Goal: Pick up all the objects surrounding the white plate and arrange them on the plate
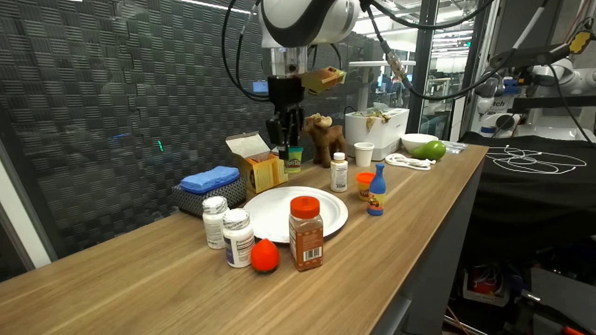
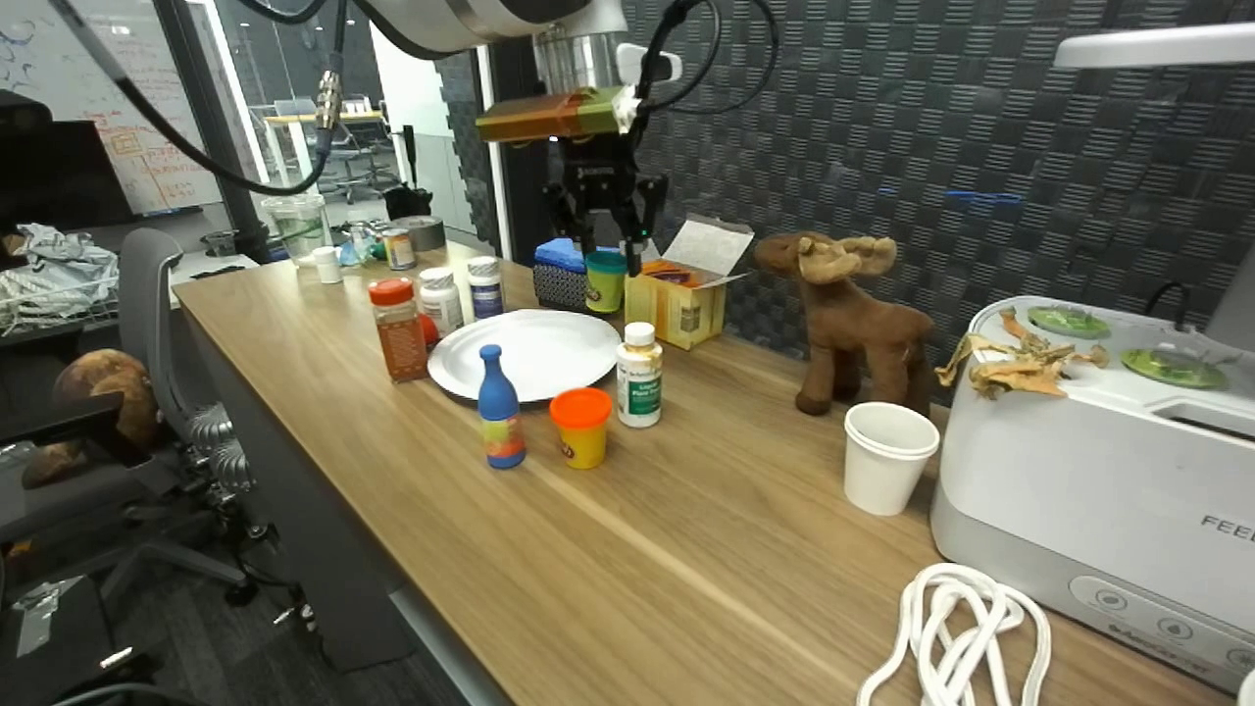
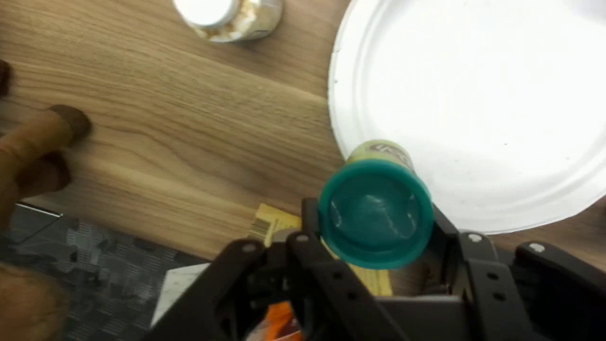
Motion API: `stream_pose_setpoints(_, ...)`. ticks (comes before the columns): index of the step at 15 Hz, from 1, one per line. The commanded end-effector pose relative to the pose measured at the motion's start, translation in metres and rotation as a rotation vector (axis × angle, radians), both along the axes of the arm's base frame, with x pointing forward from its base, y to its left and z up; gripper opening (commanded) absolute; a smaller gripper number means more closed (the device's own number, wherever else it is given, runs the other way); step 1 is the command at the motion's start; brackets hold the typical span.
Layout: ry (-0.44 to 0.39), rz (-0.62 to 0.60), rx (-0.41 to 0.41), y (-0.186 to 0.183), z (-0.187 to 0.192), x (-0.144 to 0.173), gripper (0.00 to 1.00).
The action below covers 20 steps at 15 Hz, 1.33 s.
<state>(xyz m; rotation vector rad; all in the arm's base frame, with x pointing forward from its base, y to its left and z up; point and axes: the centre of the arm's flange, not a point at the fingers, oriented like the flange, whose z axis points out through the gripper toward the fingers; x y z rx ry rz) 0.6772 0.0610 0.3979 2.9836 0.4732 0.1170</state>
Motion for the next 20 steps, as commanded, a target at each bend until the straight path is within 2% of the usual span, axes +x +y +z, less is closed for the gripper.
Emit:
stream_pose_setpoints(1, 0.051, 0.04, 0.028, 0.033, -0.016, -0.018, 0.28)
stream_pose_setpoints(5, 0.089, 0.041, 0.049, 0.061, -0.04, -0.032, 0.28)
stream_pose_setpoints(7, 0.071, 0.028, 0.034, 0.07, -0.048, -0.036, 0.28)
stream_pose_setpoints(13, -0.07, -0.002, 0.054, 0.096, -0.058, -0.04, 0.28)
stream_pose_setpoints(18, -0.091, 0.01, 0.023, 0.104, -0.069, -0.043, 0.28)
stream_pose_setpoints(19, -0.088, 0.016, 0.017, 0.105, -0.069, -0.045, 0.45)
stream_pose_setpoints(20, -0.065, 0.025, 0.014, 0.105, -0.068, -0.046, 0.77)
